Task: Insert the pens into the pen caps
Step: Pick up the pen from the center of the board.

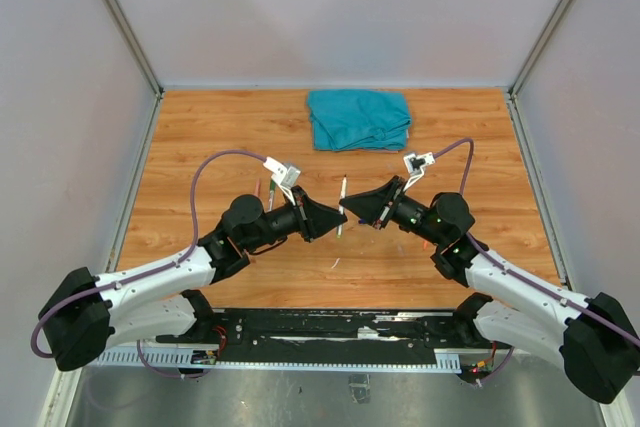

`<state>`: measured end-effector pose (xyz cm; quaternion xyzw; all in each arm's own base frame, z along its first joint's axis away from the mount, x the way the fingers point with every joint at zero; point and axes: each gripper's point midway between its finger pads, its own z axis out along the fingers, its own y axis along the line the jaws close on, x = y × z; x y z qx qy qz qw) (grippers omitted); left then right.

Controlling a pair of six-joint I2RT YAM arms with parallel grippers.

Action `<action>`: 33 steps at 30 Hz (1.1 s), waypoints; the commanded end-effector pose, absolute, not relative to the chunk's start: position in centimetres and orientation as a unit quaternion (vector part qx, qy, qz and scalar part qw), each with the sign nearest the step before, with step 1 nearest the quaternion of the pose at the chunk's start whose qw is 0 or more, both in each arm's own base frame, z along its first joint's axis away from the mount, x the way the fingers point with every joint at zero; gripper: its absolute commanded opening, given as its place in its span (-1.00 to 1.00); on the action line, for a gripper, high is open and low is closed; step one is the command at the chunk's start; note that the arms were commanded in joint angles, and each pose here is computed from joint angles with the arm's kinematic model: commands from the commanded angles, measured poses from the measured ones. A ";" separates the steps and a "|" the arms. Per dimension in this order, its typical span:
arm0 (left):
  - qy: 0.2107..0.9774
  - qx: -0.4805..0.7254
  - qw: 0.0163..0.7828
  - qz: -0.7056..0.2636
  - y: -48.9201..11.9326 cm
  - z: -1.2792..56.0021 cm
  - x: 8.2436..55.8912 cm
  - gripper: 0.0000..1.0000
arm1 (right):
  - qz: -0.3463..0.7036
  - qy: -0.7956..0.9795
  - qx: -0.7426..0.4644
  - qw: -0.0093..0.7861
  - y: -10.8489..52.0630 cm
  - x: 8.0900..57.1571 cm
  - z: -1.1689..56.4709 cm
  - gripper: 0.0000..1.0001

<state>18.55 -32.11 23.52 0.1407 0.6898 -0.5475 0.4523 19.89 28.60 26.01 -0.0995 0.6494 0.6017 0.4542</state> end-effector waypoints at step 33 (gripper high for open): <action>0.784 0.149 0.480 -0.364 -26.3 18.1 20.1 -0.99 | 0.057 0.896 -0.092 0.431 12.5 24.3 15.1 0.05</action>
